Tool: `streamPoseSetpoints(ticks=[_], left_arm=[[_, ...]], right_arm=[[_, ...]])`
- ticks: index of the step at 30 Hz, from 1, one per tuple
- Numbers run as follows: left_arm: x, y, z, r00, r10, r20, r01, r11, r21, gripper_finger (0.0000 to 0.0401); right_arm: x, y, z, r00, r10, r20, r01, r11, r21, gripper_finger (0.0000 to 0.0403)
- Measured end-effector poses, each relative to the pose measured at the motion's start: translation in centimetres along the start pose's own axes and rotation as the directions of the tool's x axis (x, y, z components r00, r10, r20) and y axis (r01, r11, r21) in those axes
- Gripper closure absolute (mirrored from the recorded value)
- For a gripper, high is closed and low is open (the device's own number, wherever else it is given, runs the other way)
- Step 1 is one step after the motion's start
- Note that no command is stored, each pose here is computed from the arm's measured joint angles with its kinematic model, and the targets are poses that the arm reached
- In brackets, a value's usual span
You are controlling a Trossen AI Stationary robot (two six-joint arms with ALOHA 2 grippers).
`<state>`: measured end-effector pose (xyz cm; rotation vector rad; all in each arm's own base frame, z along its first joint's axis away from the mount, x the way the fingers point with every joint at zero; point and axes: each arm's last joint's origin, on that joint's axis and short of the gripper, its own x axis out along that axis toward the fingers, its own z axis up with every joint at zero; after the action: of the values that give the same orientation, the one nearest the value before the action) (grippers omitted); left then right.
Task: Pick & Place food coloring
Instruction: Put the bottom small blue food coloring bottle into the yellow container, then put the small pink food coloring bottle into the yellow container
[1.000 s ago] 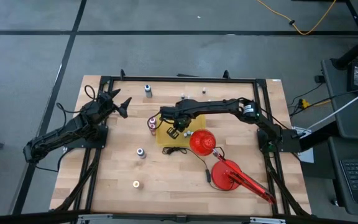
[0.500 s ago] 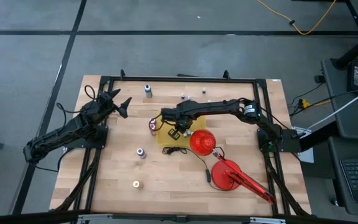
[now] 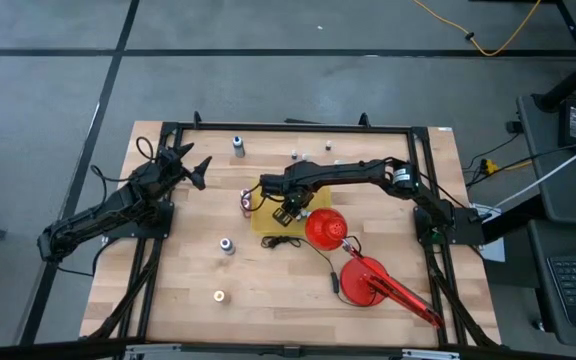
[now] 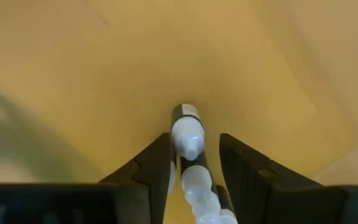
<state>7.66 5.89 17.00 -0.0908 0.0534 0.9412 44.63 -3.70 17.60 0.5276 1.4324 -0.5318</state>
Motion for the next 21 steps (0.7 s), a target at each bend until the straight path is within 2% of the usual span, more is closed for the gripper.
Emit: streamPoseSetpoints(ticks=[11, 21], left_arm=[[0.0, 0.0, 0.0, 1.000, 0.000, 0.000, 0.000, 1.000, 0.000, 0.0037], [0.0, 0.0, 0.0, 1.000, 0.001, 0.000, -0.001, 1.000, 0.000, 0.0036]], right_arm=[[-0.8, -0.1, -0.2, 0.999, 0.036, -0.022, -0.036, 0.999, -0.001, 0.0261], [-6.1, -2.8, 1.2, 0.985, -0.003, 0.171, 0.000, 1.000, 0.022, 0.0260]])
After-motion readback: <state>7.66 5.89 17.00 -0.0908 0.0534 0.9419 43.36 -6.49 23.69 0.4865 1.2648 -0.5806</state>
